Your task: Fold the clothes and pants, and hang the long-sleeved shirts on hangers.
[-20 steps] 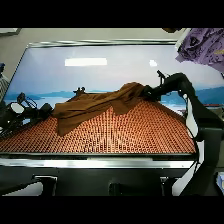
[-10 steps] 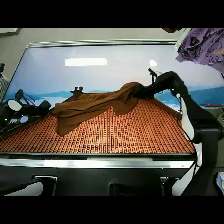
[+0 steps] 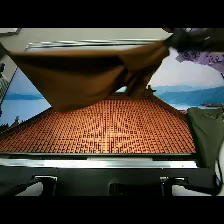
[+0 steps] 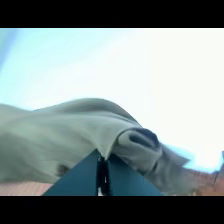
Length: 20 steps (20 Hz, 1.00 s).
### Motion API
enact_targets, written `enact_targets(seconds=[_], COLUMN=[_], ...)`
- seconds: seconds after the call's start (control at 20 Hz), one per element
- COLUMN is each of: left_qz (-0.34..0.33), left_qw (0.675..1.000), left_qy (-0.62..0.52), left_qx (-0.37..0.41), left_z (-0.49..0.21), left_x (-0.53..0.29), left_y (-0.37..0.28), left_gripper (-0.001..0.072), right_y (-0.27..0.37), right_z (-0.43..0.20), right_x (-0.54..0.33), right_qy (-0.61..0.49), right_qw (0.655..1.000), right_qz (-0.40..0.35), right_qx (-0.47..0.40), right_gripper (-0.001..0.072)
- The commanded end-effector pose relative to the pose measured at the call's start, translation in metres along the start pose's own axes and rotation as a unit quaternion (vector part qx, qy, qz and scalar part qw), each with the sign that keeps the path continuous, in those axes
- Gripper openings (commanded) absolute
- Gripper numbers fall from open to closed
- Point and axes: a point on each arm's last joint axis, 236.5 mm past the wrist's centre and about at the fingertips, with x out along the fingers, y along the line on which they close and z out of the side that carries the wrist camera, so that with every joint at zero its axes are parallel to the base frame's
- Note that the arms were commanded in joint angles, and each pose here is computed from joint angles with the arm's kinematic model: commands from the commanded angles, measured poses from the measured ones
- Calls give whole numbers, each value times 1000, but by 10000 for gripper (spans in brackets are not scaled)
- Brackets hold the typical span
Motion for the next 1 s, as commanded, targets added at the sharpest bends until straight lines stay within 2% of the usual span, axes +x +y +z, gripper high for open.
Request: enact_targets(seconds=[0.0,0.25,0.45,0.6,0.7,0.8,0.95], left_qz=[-16,-12,3,22,41,60,79], left_qw=[994,991,992,998,997,989,970], left_qy=[-96,-111,-109,-27,56,132,230], left_qx=[53,69,67,51,35,13,-11], left_z=[60,27,17,-7,-39,-81,-161], left_x=[-121,-219,-229,-160,-91,-18,90], left_y=[-44,-56,-49,-25,2,32,71], left_gripper=[16,16,15,15,16,16,16], right_y=[77,156,151,93,39,-20,-98], right_z=[40,22,18,-4,-26,-59,-144], right_x=[-131,-243,-237,-160,-93,-21,88], right_qy=[-124,-206,-195,-69,17,92,207], right_qw=[988,971,979,995,991,976,937], right_qz=[-35,-37,-27,-43,-55,-67,-91], right_qx=[-83,-114,-49,56,118,186,265], right_gripper=[31,31,31,31,31,31,31])
